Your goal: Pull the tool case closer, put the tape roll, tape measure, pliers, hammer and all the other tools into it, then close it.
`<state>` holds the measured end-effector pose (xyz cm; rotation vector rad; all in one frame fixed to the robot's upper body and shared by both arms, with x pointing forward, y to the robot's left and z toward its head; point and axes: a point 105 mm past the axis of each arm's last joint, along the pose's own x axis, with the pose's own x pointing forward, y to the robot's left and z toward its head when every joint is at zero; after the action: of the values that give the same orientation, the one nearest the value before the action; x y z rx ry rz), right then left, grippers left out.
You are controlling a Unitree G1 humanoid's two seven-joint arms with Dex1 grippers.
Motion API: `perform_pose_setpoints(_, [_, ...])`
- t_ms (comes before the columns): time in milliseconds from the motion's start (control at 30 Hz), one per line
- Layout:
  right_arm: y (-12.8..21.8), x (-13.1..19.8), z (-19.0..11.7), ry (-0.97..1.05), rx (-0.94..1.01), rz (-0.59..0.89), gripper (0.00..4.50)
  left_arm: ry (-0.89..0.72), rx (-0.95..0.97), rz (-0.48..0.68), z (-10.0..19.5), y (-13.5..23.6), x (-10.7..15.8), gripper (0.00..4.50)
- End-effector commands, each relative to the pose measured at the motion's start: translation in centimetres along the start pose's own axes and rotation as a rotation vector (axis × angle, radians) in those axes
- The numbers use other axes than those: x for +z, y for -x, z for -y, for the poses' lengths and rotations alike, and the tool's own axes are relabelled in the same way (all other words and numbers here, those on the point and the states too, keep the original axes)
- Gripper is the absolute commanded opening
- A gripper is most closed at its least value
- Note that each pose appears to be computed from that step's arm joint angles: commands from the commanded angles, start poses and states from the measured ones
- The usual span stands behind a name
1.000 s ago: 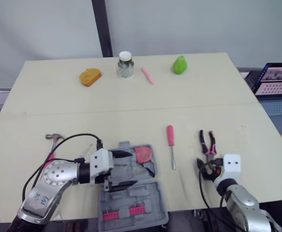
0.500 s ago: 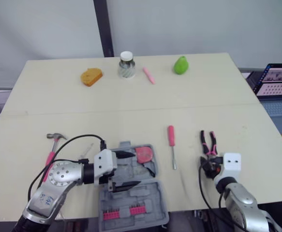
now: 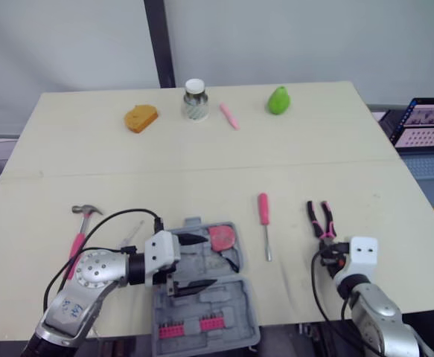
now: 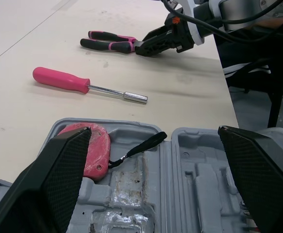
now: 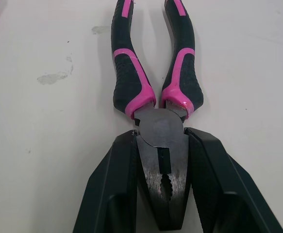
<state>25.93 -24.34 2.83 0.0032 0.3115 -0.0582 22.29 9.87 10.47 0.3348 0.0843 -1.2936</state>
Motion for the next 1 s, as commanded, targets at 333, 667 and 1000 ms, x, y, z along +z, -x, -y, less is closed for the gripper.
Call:
perform_pose_setpoints(333, [2.1, 7.4, -2.2, 0.497, 0.495, 0.125, 0.98, -0.016, 0.154, -0.059, 0.9, 4.5, -1.1, 4.5])
perform_pose_setpoints(667, [5.1, 11.7, -9.9, 0.893, 1.147, 0.03, 0.98, 0.041, 0.336, -0.201, 4.6, 11.6, -2.8, 4.5])
perform_pose_setpoints(1000, [5.1, 10.0, -17.4, 1.039, 1.352, -0.015, 0.98, 0.137, 0.466, -0.211, 7.7, 13.4, -3.7, 4.5])
